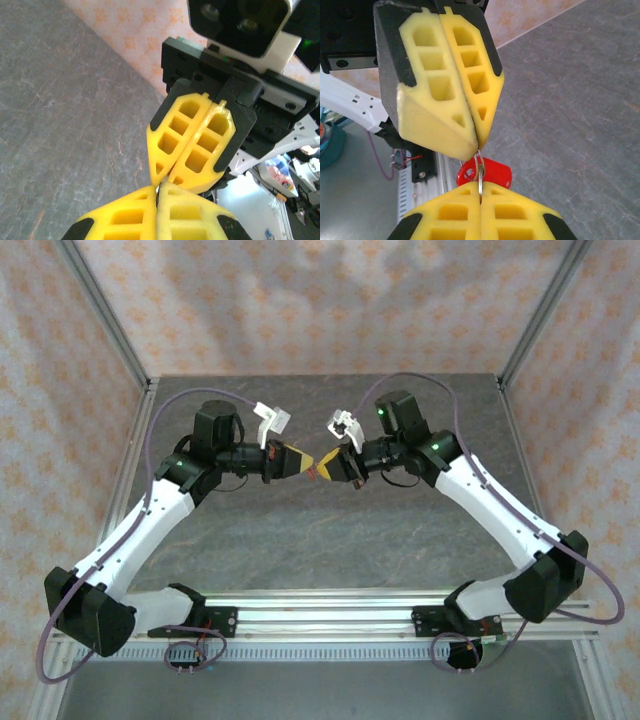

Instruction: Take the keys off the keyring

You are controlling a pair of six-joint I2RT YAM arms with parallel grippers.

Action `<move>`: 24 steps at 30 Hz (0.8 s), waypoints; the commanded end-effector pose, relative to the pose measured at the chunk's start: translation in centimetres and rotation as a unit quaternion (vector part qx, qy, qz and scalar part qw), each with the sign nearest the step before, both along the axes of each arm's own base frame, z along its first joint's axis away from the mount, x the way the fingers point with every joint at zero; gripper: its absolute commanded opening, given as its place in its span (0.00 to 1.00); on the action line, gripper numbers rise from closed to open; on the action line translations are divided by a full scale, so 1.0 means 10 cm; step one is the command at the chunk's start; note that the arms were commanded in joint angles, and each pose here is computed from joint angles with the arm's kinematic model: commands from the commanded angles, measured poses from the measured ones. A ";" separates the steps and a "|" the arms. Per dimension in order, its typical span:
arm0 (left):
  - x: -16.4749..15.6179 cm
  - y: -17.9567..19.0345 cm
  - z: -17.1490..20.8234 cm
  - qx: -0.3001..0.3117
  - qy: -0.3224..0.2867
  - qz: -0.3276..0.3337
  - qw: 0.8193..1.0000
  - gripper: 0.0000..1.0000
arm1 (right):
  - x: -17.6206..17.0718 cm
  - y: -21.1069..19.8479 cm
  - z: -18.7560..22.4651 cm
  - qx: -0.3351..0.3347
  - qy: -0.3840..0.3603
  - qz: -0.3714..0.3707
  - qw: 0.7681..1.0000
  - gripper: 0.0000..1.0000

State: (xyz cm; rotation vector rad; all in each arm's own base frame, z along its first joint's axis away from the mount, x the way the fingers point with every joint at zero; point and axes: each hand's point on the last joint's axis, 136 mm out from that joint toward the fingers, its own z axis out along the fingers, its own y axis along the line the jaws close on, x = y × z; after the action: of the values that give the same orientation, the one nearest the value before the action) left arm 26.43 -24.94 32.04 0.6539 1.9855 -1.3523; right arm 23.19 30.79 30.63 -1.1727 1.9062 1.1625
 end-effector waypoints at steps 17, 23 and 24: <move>0.28 0.14 0.07 -0.009 -0.016 0.086 0.996 0.00 | 0.03 0.02 -0.06 -0.011 -0.082 -0.056 0.995 0.00; 0.49 0.32 -0.33 0.050 0.012 0.152 0.987 0.00 | 0.13 -0.13 -0.22 -0.013 -0.048 -0.107 0.993 0.00; 0.53 0.35 -0.41 0.060 0.017 0.164 0.984 0.00 | 0.14 -0.15 -0.26 -0.013 -0.044 -0.114 0.992 0.00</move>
State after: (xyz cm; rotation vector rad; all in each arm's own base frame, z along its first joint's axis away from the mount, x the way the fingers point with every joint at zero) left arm 30.53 -22.65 30.45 0.3979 2.0333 -1.1783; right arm 23.75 30.15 27.44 -1.0698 1.9380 0.9731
